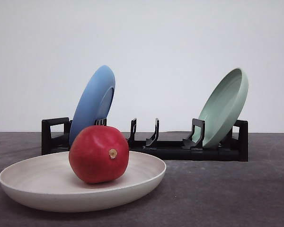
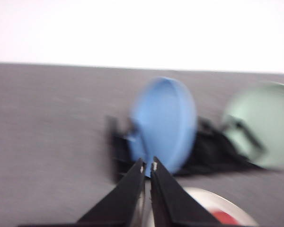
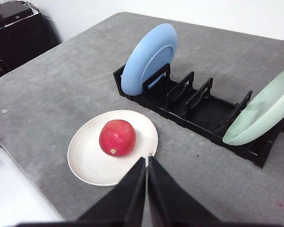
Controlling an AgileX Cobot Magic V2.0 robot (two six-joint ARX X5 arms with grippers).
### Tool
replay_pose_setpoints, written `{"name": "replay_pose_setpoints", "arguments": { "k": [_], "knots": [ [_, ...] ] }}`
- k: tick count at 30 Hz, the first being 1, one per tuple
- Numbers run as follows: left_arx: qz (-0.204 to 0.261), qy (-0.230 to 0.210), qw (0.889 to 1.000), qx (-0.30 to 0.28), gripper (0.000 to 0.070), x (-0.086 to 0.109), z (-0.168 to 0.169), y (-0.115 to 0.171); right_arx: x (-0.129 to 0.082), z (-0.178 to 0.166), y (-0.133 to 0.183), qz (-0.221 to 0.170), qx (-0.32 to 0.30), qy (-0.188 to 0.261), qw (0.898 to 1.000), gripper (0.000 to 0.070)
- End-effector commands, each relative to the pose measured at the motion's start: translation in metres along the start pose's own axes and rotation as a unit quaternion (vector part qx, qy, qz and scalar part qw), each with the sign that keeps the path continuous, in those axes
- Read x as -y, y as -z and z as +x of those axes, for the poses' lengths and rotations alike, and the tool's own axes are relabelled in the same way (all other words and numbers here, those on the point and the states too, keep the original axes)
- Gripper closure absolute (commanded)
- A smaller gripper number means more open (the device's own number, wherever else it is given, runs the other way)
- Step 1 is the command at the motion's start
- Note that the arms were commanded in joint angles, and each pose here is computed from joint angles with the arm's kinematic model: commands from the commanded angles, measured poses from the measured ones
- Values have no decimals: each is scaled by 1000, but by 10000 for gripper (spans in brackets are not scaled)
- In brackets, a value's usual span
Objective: Place pomegranate in white plate
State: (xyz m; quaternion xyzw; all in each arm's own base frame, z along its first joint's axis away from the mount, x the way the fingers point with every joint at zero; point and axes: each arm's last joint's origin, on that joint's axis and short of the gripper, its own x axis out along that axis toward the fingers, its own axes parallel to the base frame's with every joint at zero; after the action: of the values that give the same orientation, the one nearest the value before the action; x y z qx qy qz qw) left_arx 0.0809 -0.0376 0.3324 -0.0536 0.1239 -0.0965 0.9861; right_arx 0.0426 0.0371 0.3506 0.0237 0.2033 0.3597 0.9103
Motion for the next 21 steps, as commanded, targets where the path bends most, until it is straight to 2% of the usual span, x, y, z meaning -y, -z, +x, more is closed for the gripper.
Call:
{"name": "replay_pose_setpoints", "arguments": {
  "k": [1, 7, 10, 16, 21],
  "knots": [
    [54, -29, 998, 31, 700, -7, 6, 9, -1, -1, -2, -4, 5, -3, 1000, 700],
    [78, -116, 988, 60, 700, -33, 20, 62, -1, -1, -2, -4, 5, -4, 1000, 700],
    [86, -133, 985, 63, 700, -42, 26, 85, -1, -1, -2, -4, 5, -4, 1000, 700],
    [92, -119, 986, 68, 700, -55, 41, 129, -1, -1, -2, -4, 5, -4, 1000, 700],
    [90, -97, 989, 59, 700, -61, 46, 152, -1, -1, -2, -4, 5, -4, 1000, 700]
  ]
}}
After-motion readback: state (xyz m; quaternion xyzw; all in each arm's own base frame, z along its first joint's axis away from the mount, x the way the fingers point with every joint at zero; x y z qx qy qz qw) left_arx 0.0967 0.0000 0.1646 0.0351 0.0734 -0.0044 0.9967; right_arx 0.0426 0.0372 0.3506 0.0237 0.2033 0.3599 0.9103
